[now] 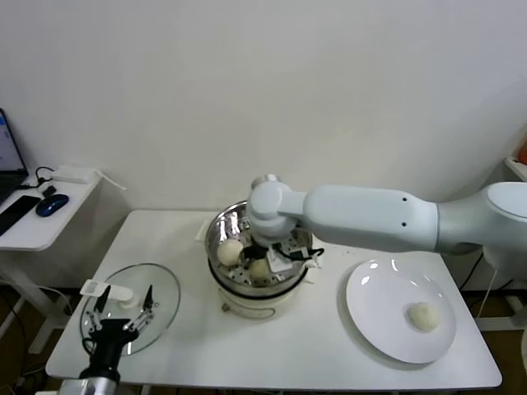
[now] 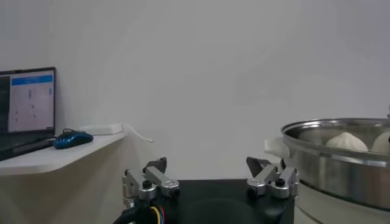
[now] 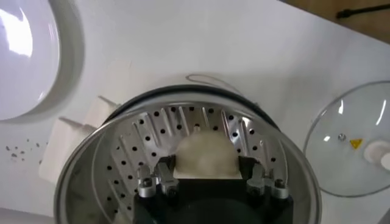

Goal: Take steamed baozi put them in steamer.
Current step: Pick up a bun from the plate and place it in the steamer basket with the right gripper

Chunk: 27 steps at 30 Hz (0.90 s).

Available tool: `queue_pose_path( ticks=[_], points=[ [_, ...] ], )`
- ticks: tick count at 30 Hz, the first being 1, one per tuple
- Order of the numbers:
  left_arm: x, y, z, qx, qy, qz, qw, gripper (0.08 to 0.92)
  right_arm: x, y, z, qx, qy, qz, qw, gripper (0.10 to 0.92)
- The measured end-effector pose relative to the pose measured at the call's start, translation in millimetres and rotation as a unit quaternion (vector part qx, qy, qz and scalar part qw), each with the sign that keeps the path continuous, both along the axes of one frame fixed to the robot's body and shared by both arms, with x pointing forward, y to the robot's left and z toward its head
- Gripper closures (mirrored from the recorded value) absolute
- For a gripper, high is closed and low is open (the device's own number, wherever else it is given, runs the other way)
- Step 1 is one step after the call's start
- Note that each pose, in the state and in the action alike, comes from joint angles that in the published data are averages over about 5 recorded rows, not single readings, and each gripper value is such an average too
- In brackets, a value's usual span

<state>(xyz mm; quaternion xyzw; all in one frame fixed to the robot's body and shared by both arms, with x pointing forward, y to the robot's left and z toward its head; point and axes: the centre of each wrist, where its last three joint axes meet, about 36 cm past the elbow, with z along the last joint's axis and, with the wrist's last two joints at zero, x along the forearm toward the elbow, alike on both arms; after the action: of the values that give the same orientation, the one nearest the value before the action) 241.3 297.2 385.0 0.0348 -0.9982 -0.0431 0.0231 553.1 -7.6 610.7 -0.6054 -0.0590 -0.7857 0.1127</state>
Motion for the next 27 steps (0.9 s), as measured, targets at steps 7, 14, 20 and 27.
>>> queue_pose_path(
  ticks=[7, 14, 20, 27],
  points=[
    [0.1, -0.4, -0.7, 0.0, 0.001, 0.0, 1.0, 0.177, -1.5, -0.1, -8.9, -0.004, 0.009, 0.0, 1.0, 0.344],
    [0.9, -1.1, -1.4, -0.001, 0.001, 0.0, 1.0, 0.177, 0.6, -0.9, -14.1, -0.006, 0.013, -0.003, 1.0, 0.344],
    [1.8, -1.2, -1.7, -0.001, 0.001, 0.0, 1.0, 0.177, 0.9, 1.0, -16.2, -0.007, 0.015, -0.002, 1.0, 0.311],
    [2.2, -1.5, -1.7, -0.001, 0.002, 0.0, 1.0, 0.177, 1.4, 3.7, -15.4, -0.004, 0.019, 0.001, 1.0, 0.204]
  ],
)
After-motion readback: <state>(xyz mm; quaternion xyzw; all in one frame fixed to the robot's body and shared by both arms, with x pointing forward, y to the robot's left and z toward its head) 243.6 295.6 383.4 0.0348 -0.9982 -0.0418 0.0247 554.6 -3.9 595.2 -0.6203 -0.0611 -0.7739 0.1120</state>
